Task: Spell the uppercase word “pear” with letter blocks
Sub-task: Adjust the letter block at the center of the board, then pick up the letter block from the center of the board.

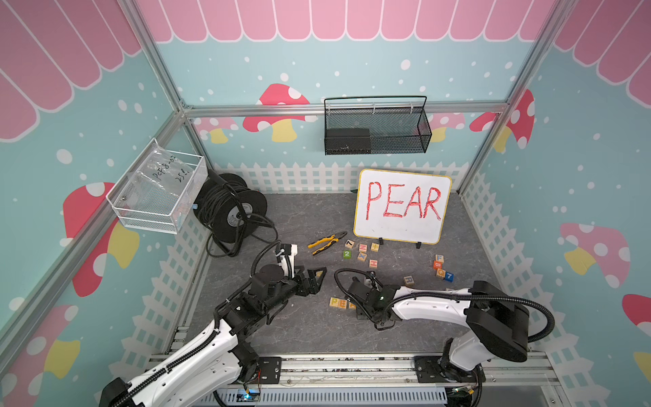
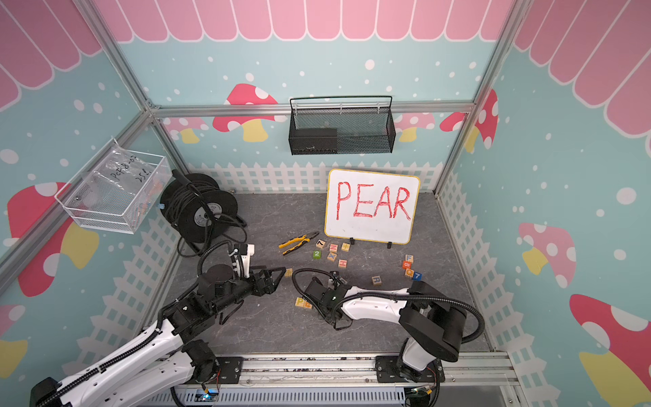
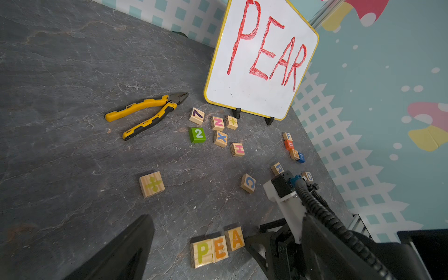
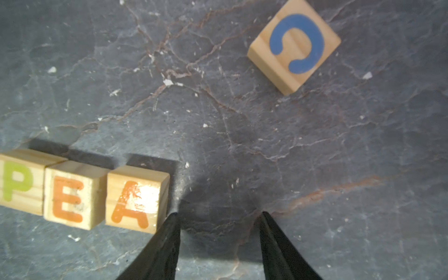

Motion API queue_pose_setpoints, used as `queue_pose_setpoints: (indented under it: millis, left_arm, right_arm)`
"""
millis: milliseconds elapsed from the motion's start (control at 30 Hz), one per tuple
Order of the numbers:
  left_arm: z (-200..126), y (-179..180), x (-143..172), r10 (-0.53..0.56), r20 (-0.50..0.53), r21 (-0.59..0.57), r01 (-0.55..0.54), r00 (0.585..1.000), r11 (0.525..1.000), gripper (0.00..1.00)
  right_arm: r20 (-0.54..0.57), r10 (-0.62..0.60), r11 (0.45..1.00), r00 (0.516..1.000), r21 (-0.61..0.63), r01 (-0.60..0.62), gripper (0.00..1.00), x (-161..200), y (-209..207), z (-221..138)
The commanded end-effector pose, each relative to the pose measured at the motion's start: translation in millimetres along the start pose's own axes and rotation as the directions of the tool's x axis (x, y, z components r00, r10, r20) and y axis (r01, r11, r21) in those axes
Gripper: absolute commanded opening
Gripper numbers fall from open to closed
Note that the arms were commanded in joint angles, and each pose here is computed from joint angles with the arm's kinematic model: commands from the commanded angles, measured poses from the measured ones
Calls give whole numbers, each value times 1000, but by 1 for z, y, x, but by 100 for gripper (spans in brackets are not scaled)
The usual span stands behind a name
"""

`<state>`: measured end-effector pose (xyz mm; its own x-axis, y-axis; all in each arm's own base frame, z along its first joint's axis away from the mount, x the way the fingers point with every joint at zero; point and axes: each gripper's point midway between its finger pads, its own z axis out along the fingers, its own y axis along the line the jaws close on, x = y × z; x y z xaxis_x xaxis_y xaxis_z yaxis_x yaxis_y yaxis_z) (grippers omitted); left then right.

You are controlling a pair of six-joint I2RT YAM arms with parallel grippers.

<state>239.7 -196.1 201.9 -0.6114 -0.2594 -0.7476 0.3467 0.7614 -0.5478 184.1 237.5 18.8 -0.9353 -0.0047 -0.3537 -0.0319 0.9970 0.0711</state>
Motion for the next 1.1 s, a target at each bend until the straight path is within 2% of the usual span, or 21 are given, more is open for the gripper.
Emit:
queue_pose_setpoints:
  millis: [0,367,600,900,1067]
  left_arm:
    - [-2,-3,-6,2,16,6,-2,1000,1000,97]
    - [0,-3,-6,0,10,1,0,1000,1000,97]
    - [2,-4,-7,1,8,0,-1,1000,1000,97]
    - [6,-4,-8,6,3,-7,-6,1000,1000,97]
    - [14,-5,-11,10,4,-9,-10,1000,1000,97]
  right_arm:
    - [12,-16,1000,1000,21,15,55,-3,2,4]
    - [31,-114,993,993,-11,115,55,-11,14,2]
    - [37,-106,994,994,-24,107,55,-12,16,-2]
    - [172,32,997,985,60,-43,56,-36,-17,-33]
    - [256,194,975,947,52,-214,57,-61,-42,-51]
